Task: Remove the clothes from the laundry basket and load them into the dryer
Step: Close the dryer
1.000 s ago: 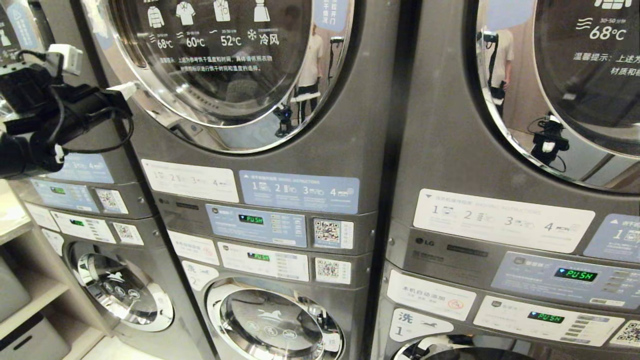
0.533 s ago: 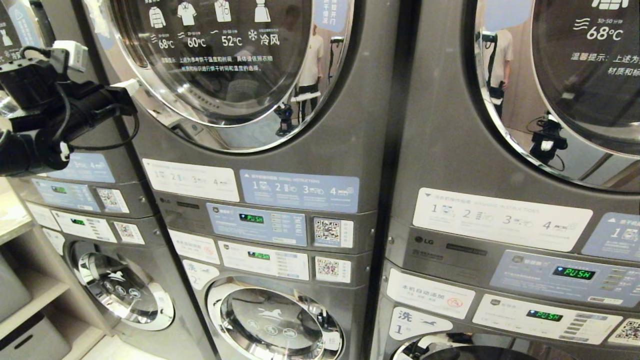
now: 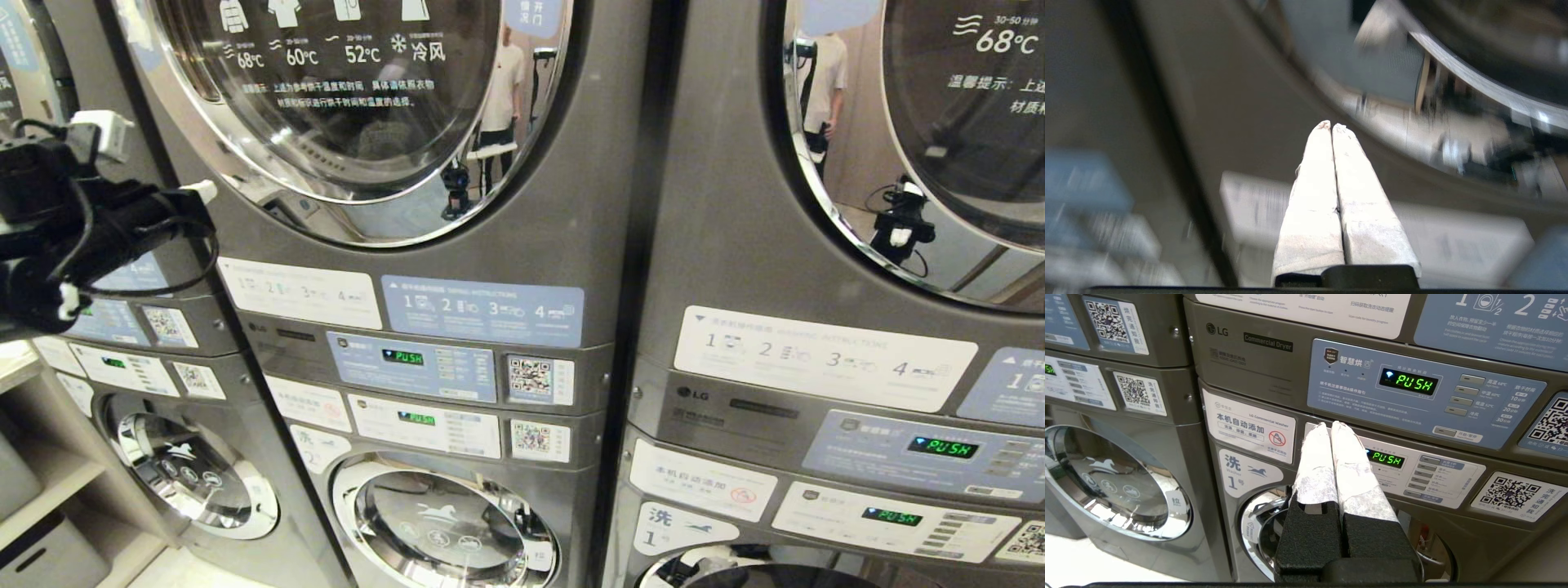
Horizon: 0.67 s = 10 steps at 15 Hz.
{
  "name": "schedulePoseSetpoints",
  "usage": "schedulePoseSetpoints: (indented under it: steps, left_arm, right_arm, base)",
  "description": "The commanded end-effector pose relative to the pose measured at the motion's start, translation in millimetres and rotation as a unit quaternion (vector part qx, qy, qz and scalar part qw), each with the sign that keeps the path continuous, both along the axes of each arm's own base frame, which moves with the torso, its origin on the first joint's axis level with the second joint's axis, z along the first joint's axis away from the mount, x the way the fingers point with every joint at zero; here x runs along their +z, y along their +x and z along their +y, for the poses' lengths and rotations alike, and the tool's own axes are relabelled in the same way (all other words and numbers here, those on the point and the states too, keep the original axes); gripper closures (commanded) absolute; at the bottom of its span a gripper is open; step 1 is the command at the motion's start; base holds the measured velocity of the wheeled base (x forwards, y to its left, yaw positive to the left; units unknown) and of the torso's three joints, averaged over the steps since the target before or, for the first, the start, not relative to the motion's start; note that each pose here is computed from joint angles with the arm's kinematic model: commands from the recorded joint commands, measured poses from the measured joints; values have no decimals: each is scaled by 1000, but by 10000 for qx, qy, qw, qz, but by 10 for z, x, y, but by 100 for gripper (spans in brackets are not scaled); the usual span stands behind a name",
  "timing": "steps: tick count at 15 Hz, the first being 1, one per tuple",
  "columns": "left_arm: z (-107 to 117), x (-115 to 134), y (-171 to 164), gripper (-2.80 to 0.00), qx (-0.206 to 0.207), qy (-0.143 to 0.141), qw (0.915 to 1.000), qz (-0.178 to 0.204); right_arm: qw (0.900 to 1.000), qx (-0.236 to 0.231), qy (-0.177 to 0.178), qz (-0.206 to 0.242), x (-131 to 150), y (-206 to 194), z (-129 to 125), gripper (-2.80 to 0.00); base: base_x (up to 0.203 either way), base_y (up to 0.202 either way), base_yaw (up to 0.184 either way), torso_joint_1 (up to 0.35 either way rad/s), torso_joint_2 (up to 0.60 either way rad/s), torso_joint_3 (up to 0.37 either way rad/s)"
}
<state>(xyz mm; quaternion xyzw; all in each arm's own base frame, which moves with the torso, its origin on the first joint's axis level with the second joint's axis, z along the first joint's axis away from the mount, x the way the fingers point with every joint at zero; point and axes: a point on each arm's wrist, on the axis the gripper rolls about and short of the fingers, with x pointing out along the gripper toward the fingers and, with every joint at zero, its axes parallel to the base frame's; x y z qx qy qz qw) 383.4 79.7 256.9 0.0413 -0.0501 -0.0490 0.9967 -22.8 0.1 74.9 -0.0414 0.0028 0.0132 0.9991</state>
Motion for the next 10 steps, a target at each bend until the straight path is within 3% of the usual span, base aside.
schedulePoseSetpoints:
  steps: [1,4,7,9,10]
  left_arm:
    - [-122,112,-681,0,55,7,10000,-26]
    - [-353,-258,-1733,0,114,-79,9992,363]
    - [-556,-896,-2593,0,180,-196,9950,964]
    - [-649,-1287,-3012,0,405,-186,9874,1517]
    - [-680,-1443,-3178,0,635,-197,9785,1954]
  right_arm:
    - [10000,7,0,-10,0,-1,0,0]
    - [10000,-4,67,-8,2,0,-1,0]
    - [9997,-32,237,-12,3,0,-2,0]
    - [9997,-32,247,-13,3,0,-2,0]
    - [9997,-32,245,-20,3,-1,-2,0]
  base:
    - [0,0,0,0,0,0]
    - [0,0,0,0,0,0]
    - [0,0,0,0,0,0]
    - [0,0,0,0,0,0]
    - [0,0,0,0,0,0]
